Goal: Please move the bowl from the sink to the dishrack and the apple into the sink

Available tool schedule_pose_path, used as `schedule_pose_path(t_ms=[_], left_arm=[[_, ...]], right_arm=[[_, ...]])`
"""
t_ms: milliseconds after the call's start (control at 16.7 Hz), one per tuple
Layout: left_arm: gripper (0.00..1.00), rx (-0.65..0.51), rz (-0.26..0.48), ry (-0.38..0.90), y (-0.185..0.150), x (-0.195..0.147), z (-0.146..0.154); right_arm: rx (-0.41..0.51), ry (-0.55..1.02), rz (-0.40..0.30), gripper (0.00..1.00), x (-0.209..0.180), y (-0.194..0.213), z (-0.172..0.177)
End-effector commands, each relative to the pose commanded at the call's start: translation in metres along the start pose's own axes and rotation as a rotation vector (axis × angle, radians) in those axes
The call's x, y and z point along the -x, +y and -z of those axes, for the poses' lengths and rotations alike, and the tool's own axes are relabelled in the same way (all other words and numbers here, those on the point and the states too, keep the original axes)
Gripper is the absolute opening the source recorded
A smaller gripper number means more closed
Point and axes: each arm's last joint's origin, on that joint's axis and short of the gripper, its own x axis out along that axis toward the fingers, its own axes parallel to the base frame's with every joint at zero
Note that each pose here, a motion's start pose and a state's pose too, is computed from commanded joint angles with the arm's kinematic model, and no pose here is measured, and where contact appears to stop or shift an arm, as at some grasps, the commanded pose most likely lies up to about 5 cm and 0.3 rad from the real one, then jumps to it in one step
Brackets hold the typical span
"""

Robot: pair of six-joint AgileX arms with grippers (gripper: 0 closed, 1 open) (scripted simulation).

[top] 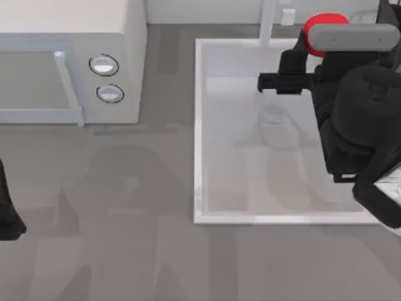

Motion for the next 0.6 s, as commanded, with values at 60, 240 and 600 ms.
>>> schedule_pose_path(t_ms=[60,240,600], left_arm=[[1.0,0.0,0.0,0.0,0.0,0.0,0.0],[1.0,0.0,0.0,0.0,0.0,0.0,0.0],[1.0,0.0,0.0,0.0,0.0,0.0,0.0]], right_arm=[[0.001,0.001,0.0,0.0,0.0,0.0,0.001],[0.006,0.006,-0.002,0.0,-0.004,0.004,0.016],[0.009,0.004,0.0,0.0,-0.01,0.012,0.084]])
